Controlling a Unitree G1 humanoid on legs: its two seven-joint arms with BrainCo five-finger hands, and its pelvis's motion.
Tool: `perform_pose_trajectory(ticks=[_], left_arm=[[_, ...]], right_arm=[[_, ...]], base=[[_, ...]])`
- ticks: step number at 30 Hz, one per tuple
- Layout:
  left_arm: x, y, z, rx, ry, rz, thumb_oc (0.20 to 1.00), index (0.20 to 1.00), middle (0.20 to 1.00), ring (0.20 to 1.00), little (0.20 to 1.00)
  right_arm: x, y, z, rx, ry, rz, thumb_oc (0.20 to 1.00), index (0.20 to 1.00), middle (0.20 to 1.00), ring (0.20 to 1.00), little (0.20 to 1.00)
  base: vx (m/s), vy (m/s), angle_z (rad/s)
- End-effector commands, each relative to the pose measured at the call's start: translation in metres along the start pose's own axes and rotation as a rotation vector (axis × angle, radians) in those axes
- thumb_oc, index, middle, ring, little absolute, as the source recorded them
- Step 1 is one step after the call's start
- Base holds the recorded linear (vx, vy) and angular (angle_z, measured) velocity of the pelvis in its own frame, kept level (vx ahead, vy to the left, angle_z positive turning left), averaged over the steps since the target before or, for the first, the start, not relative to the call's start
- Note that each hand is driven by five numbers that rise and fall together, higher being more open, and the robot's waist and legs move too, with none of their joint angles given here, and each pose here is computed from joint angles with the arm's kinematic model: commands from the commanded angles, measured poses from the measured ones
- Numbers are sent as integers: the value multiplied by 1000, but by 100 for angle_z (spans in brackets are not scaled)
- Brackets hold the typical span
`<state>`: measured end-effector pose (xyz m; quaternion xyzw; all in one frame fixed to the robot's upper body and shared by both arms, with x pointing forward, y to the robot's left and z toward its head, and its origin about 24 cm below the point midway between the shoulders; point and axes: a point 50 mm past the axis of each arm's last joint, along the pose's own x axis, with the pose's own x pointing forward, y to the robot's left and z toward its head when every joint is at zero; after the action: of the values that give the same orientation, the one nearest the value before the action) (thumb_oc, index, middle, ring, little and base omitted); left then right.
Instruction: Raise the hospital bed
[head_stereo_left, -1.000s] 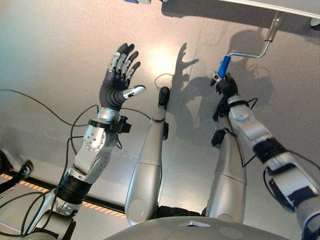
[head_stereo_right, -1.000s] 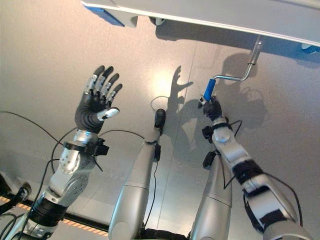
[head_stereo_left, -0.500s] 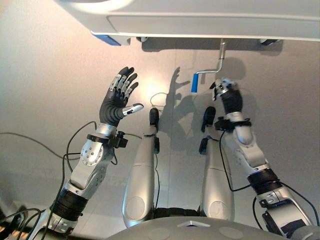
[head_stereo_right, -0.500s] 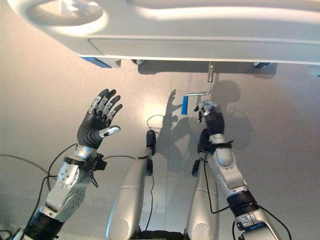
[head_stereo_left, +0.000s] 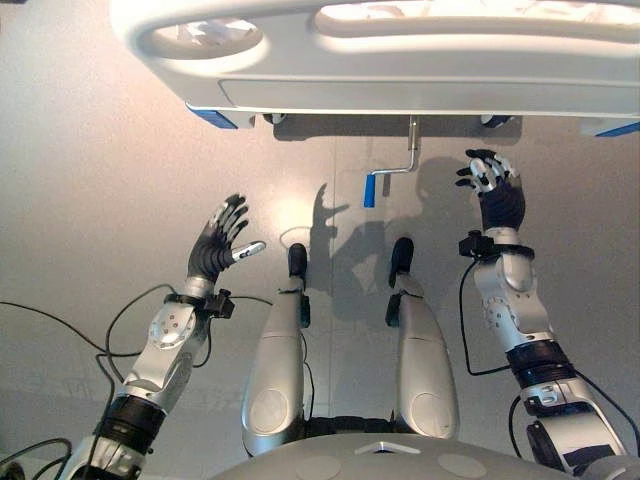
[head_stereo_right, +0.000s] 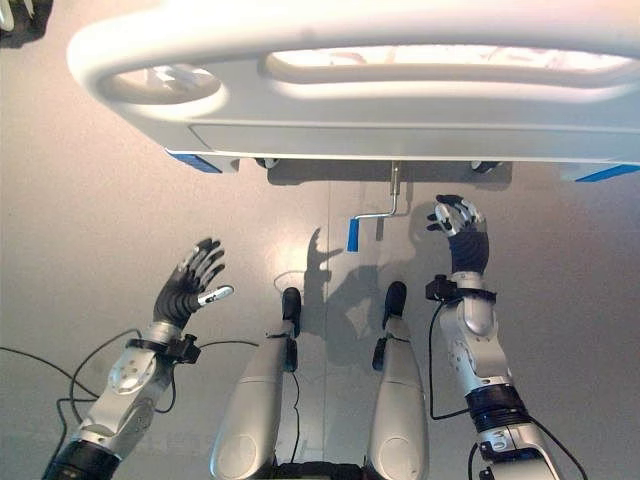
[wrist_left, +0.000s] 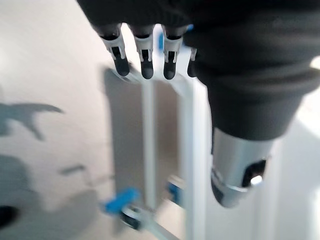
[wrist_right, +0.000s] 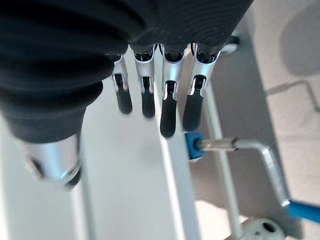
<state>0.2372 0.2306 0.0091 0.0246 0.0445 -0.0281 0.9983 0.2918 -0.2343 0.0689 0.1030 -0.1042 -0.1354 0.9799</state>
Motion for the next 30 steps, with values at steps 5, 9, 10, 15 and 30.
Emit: perform_pose_trajectory(ticks=[5, 9, 10, 15, 30], left_arm=[[-12, 17, -43, 157, 184, 66, 1000, 1000, 1000, 1000, 1000], [-36, 20, -91, 236, 429, 88, 1000, 1000, 1000, 1000, 1000], [-41, 19, -99, 235, 469, 99, 1000, 1000, 1000, 1000, 1000], [-64, 21, -126, 233, 627, 143, 1000, 1000, 1000, 1000, 1000], [-111, 4, -164, 178, 882, 153, 1000, 1000, 1000, 1000, 1000]], right_arm=[[-23, -38, -41, -39, 181, -153, 1000, 1000, 1000, 1000, 1000], [-63, -64, -88, -124, 442, -207, 1000, 1000, 1000, 1000, 1000], [-71, -68, -95, -118, 478, -231, 1000, 1000, 1000, 1000, 1000], [-105, -85, -123, -140, 669, -292, 1000, 1000, 1000, 1000, 1000], [-210, -120, -159, -312, 1140, -348, 1000, 1000, 1000, 1000, 1000]], base=[[72, -26, -5], [67, -31, -8], [63, -35, -9], [18, -29, -7], [7, -9, 3]])
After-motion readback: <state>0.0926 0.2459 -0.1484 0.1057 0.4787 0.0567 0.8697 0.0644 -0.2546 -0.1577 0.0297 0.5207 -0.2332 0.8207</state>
